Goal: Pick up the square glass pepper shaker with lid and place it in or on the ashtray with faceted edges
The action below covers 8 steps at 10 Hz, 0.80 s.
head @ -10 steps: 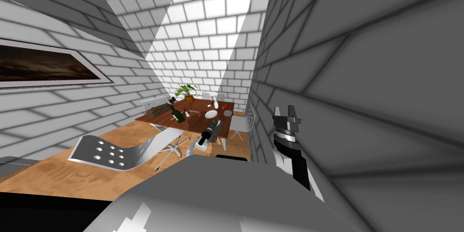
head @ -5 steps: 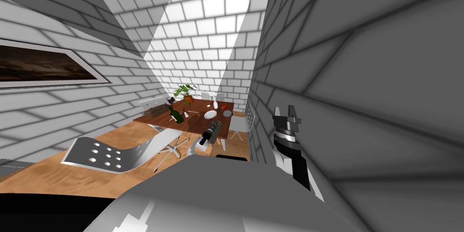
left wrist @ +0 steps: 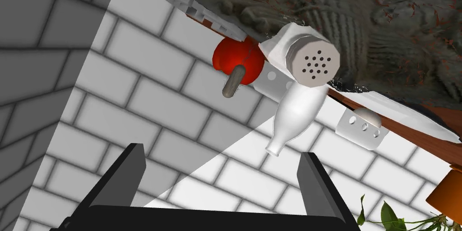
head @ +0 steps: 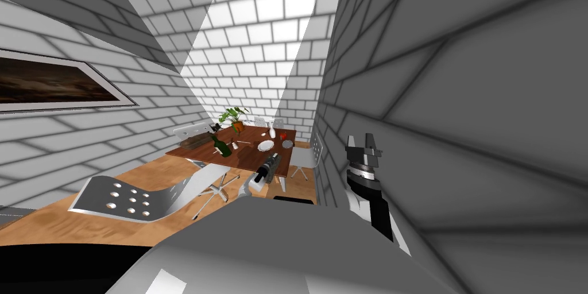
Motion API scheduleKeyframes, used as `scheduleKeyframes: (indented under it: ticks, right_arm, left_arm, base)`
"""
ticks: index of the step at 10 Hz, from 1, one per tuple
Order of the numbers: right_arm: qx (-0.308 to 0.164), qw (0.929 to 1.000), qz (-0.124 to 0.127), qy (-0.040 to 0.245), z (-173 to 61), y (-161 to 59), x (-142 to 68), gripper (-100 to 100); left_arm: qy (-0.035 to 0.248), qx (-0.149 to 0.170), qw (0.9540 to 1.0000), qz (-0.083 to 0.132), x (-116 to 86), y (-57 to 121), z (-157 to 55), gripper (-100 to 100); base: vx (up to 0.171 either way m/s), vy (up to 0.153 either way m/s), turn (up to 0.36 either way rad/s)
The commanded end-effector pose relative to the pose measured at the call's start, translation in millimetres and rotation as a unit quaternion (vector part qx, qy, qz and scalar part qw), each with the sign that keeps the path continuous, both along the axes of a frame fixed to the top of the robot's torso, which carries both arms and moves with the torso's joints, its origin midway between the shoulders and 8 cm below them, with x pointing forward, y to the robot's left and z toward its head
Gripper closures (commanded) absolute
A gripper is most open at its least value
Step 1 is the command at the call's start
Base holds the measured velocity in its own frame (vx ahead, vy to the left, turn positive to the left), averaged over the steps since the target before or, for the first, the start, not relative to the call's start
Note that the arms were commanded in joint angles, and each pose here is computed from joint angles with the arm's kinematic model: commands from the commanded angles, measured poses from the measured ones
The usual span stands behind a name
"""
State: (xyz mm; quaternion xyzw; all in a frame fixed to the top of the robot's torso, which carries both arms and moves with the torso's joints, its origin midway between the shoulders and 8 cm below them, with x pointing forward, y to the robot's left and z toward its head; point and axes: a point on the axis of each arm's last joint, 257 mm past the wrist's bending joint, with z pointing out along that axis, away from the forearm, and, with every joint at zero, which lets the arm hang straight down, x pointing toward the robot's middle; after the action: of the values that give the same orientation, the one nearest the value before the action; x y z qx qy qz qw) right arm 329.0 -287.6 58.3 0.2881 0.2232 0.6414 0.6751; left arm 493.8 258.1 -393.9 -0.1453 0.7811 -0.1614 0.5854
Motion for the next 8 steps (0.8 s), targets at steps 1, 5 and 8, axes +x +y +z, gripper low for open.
scheduleKeyframes:
  ticks: [1, 5, 8]
  right_arm:
    - [0.0, 1.0, 0.0, 0.0, 0, 0, 0, 0]
    - [0.0, 1.0, 0.0, 0.0, 0, 0, 0, 0]
    - [0.0, 1.0, 0.0, 0.0, 0, 0, 0, 0]
  left_arm:
    - [0.023, 0.032, 0.9992, -0.004, -3, 7.2, -18, -100]
    - [0.075, 0.098, 0.9923, -0.013, -12, 28.4, -59, -100]
    - [0.103, 0.147, 0.9835, -0.02, -16, 50.4, -77, -100]
  base:
    - [0.032, -0.016, -0.021]
    - [0.027, -0.02, -0.018]
    - [0.029, -0.024, -0.023]
